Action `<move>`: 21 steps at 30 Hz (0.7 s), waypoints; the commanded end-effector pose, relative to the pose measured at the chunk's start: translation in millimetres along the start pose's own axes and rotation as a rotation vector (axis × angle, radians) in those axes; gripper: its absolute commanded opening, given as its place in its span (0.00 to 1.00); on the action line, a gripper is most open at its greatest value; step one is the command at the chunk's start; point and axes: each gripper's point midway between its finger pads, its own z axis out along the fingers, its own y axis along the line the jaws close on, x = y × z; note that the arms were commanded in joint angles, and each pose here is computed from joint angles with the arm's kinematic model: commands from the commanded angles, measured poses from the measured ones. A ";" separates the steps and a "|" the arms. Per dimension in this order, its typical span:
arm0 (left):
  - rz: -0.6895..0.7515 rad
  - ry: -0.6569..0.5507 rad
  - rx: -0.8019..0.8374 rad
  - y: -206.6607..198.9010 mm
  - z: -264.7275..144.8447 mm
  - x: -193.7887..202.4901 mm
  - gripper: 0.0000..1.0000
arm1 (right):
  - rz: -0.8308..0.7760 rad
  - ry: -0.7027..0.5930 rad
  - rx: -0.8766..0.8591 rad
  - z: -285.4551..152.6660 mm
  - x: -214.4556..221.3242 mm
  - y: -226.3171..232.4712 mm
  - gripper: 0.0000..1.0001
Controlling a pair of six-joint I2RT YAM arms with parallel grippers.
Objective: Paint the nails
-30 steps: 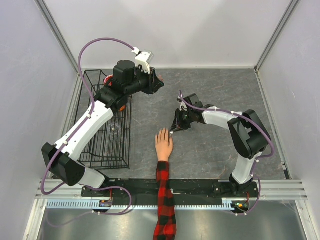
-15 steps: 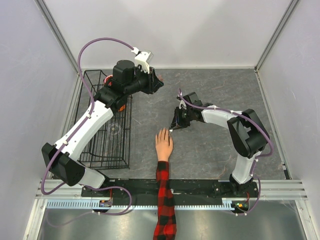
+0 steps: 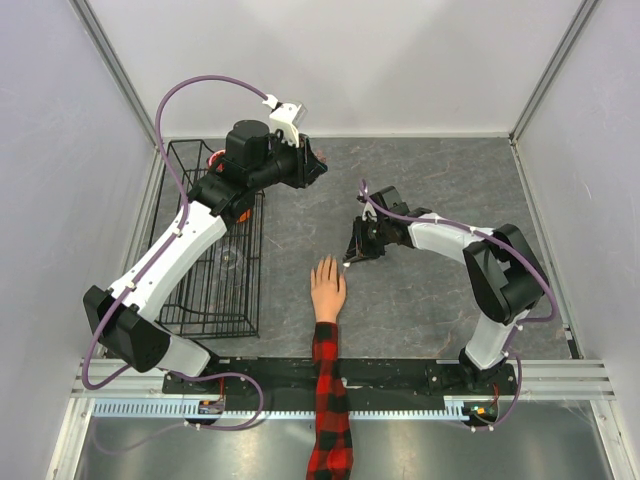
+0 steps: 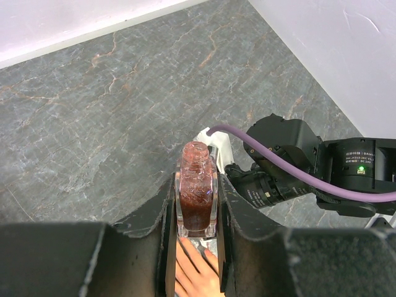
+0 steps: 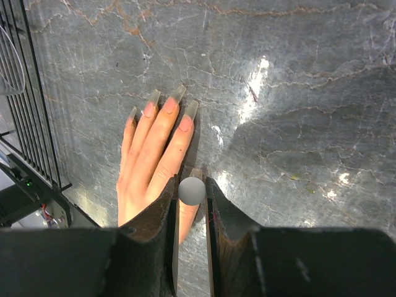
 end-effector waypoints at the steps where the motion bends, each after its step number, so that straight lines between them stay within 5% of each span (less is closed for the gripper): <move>1: -0.007 -0.056 0.031 -9.2 -11.4 -17.9 0.02 | -0.026 -0.013 -0.016 -3.6 -0.6 6.3 0.00; 21: -0.011 -0.049 0.030 -8.1 -8.4 -15.8 0.02 | -0.005 0.017 -0.033 10.7 0.8 4.3 0.00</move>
